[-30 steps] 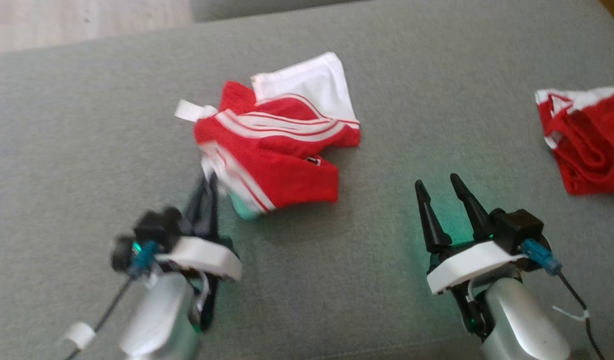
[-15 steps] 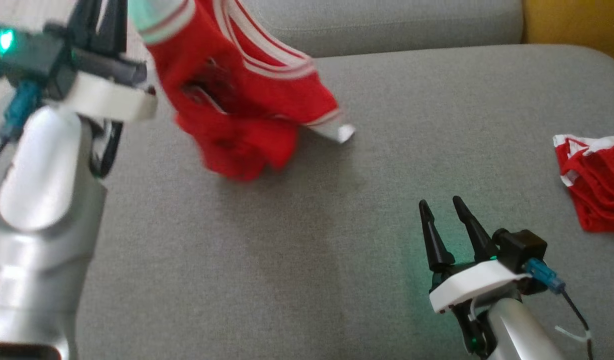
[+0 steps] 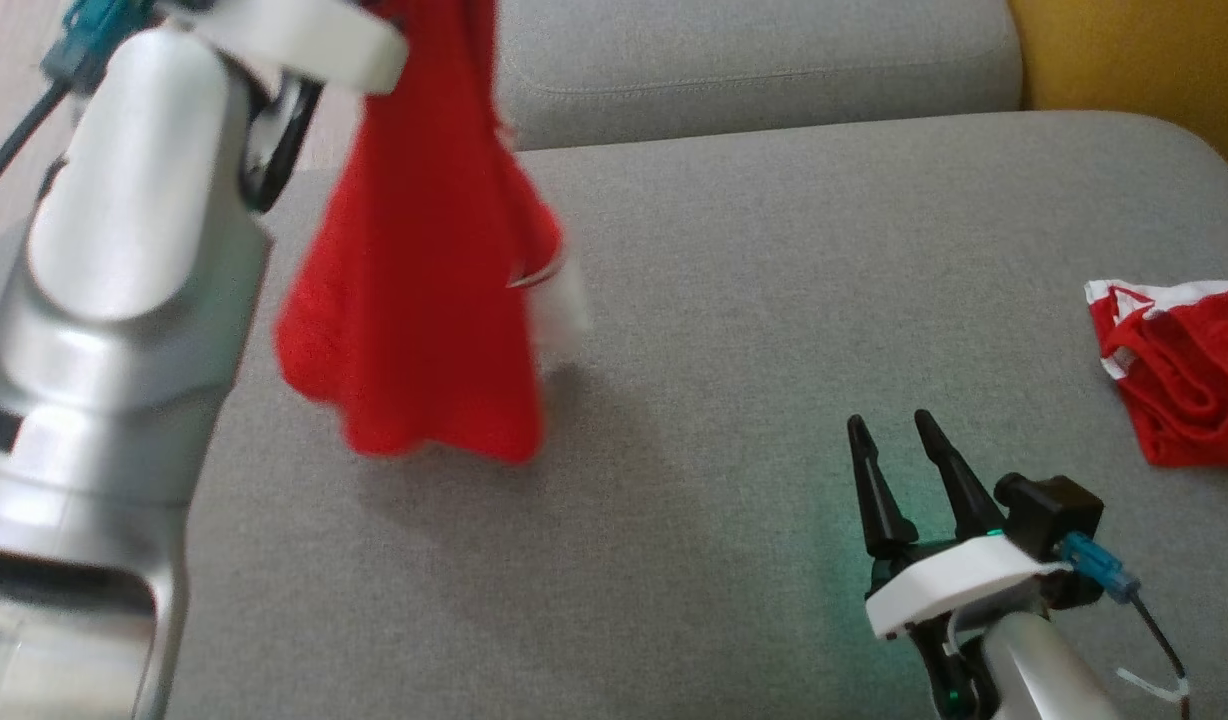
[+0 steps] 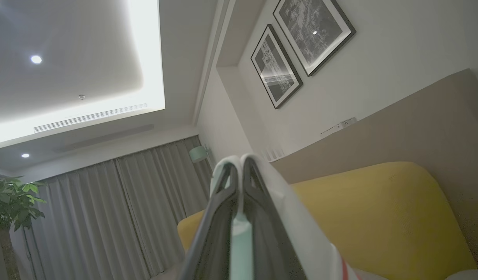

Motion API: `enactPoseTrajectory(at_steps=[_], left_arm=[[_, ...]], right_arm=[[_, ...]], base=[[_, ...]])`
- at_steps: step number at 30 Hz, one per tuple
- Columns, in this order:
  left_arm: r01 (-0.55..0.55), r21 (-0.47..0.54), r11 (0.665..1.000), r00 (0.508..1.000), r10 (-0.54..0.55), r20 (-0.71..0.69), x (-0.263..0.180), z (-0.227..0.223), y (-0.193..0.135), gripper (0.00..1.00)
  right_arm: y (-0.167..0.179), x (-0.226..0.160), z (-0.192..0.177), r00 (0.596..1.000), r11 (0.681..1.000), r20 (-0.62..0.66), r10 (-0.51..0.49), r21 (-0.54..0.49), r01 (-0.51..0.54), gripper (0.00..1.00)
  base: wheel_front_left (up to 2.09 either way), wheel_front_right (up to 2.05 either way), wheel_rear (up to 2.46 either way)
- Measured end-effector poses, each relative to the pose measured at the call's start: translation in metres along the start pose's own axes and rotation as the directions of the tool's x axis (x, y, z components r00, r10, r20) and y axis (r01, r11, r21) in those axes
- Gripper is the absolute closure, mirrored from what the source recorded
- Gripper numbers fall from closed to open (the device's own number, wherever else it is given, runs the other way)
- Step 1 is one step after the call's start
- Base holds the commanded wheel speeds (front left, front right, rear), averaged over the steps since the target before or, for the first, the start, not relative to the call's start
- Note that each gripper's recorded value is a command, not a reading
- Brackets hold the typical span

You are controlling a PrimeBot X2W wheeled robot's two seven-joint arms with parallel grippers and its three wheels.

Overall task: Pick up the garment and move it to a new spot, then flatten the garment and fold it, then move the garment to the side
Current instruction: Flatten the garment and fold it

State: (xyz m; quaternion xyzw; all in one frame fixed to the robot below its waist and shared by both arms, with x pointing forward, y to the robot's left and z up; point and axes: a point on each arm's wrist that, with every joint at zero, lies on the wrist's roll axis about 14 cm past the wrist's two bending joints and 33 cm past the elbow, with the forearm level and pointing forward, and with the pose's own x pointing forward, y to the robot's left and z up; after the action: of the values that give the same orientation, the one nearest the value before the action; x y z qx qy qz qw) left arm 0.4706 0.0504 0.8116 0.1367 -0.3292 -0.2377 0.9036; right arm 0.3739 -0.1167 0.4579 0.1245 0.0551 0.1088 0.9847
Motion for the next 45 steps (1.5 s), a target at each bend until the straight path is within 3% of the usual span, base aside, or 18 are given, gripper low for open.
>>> enactPoseTrajectory(at_steps=[3,7,12,15,19,20,21,24,30,36,45], left_arm=[[-0.031,-0.034,0.999,1.0,0.03,-0.002,0.011,-0.002,0.001,1.0],[-0.168,-0.081,0.982,0.986,0.166,-0.032,0.017,-0.016,0.03,1.0],[-0.342,-0.114,0.933,0.927,0.316,-0.2,-0.012,-0.081,0.067,1.0],[-0.451,-0.108,0.886,0.84,0.38,-0.387,-0.071,-0.152,0.075,1.0],[-0.561,-0.058,0.826,0.634,0.384,-0.672,-0.191,-0.247,0.05,1.0],[-0.573,-0.047,0.818,0.587,0.37,-0.72,-0.218,-0.262,0.039,0.23],[-0.593,-0.043,0.804,0.544,0.361,-0.758,-0.241,-0.272,0.029,0.0],[-0.629,-0.03,0.776,0.468,0.348,-0.812,-0.286,-0.285,0.011,0.0],[-0.674,-0.068,0.736,0.494,0.38,-0.782,-0.301,-0.267,-0.009,0.0],[-0.684,-0.084,0.725,0.48,0.36,-0.8,-0.333,-0.255,-0.039,0.0],[-0.714,-0.07,0.697,0.484,0.419,-0.769,-0.341,-0.242,-0.021,0.0]], right_arm=[[-0.002,0.001,-0.001,1.0,1.0,-0.001,-0.006,0.013,0.006,0.0],[-0.006,0.004,-0.005,1.0,1.0,-0.014,-0.019,0.024,0.019,0.0],[-0.011,0.007,-0.011,0.999,0.999,-0.03,-0.033,0.039,0.034,0.0],[-0.014,0.008,-0.013,0.999,0.998,-0.035,-0.039,0.042,0.041,0.0],[-0.009,0.015,-0.016,0.999,0.999,-0.046,-0.02,0.036,0.022,0.0],[-0.005,0.017,-0.015,0.999,0.999,-0.046,-0.008,0.033,0.009,0.0],[-0.002,0.02,-0.016,0.999,1.0,-0.048,0.005,0.03,-0.004,0.0],[0.013,0.024,-0.021,0.996,0.998,-0.067,0.054,0.02,-0.052,0.0],[0.06,0.024,-0.044,0.97,0.979,-0.137,0.202,0.013,-0.202,0.0],[0.114,0.031,-0.062,0.904,0.925,-0.204,0.375,0.011,-0.381,0.0],[0.152,0.046,-0.087,0.817,0.856,-0.295,0.496,0.007,-0.517,0.0]], base=[[0.0,0.0,0.0],[0.0,0.0,0.0],[0.0,0.0,0.0],[0.0,0.0,0.0],[0.0,0.0,0.0],[0.0,0.0,0.0],[0.0,0.0,0.0],[0.0,0.0,0.0],[0.0,0.0,0.0],[0.0,0.0,0.0],[0.0,0.0,0.0]])
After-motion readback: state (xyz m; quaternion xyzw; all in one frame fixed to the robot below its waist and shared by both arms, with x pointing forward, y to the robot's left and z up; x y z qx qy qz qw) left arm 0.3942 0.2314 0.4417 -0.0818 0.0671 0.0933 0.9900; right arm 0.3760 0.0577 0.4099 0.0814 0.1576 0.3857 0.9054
